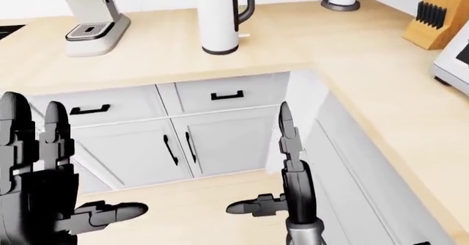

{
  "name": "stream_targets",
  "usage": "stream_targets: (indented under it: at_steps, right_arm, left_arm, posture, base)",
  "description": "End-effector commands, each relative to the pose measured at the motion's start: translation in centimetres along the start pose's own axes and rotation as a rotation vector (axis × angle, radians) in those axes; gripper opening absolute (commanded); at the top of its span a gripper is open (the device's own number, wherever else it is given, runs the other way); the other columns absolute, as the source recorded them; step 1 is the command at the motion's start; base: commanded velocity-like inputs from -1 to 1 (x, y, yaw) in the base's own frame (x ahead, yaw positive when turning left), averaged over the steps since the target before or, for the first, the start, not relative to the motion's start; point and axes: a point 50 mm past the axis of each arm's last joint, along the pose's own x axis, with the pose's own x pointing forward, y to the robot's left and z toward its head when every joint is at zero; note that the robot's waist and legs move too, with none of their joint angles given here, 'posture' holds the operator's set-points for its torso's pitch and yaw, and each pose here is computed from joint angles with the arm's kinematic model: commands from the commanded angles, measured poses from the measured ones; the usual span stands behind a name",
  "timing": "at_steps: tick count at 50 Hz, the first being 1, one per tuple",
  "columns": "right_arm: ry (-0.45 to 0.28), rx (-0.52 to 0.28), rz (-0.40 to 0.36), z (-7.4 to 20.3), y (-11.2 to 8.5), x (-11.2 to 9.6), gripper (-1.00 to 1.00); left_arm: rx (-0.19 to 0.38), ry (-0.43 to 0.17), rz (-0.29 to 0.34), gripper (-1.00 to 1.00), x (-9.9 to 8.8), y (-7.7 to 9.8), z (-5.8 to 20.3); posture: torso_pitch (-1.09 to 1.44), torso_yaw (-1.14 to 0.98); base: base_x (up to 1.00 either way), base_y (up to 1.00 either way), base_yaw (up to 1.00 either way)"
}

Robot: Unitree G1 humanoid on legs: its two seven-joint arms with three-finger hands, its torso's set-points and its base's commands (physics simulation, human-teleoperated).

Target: Press down the lever to turn on the electric kettle.

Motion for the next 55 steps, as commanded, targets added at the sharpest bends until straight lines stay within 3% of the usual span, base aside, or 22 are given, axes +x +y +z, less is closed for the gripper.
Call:
stream_targets:
  at_steps: [1, 55]
  right_arm:
    - [-0.067, 0.003, -0.004, 1.06, 0.00, 0.37, 1.00]
    - [-0.061, -0.001, -0.003, 0.98, 0.02, 0.47, 1.00]
  left_arm:
    - [0.006, -0.058, 0.006, 1.00, 0.23, 0.12, 0.99]
    - [0.009, -0.060, 0.005, 1.00, 0.25, 0.09, 1.07]
  posture:
    - [0.00, 0.00]
    - [0.00, 0.00]
  base:
    - [0.22, 0.05, 0.00]
    - [0.22, 0.06, 0.00]
